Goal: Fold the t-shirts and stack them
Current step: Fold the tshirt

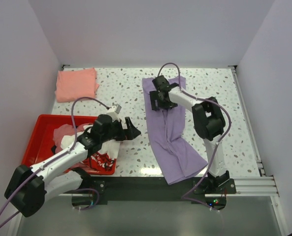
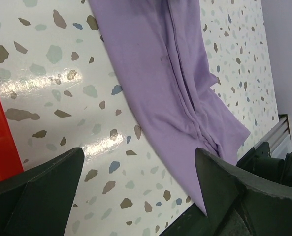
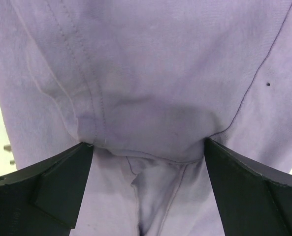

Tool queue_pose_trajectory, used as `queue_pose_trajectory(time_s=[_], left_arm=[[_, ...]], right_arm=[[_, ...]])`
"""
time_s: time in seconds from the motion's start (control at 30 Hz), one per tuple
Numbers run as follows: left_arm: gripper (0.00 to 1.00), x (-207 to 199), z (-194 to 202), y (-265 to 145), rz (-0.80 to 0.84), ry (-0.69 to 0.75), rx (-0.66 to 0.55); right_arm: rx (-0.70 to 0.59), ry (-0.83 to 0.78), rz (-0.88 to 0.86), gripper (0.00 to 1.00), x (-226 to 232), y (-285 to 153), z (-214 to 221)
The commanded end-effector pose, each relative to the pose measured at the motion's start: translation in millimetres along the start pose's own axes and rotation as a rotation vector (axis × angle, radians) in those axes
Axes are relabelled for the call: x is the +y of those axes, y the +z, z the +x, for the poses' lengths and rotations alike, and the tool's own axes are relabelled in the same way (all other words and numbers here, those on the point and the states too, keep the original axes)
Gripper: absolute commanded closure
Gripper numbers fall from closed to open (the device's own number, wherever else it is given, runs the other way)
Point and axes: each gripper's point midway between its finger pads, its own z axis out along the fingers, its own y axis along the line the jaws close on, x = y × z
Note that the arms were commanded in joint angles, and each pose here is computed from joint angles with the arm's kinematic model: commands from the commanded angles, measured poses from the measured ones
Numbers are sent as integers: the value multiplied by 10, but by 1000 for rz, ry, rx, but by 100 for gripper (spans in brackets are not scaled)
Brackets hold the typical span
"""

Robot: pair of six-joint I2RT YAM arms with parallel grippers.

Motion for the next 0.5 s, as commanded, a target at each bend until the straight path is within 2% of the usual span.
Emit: queue_pose_trajectory(time_s=[0.0, 0.33, 0.47], left_arm=[[0, -80, -28, 15, 34, 4, -6], [0, -151, -60, 138, 54, 42, 30], [0, -149, -71, 215, 44, 60, 52]], right_arm=[[29, 72, 73, 1, -203, 296, 24], [41, 198, 101, 1, -225, 735, -184], [10, 342, 106, 1, -179, 816, -409]])
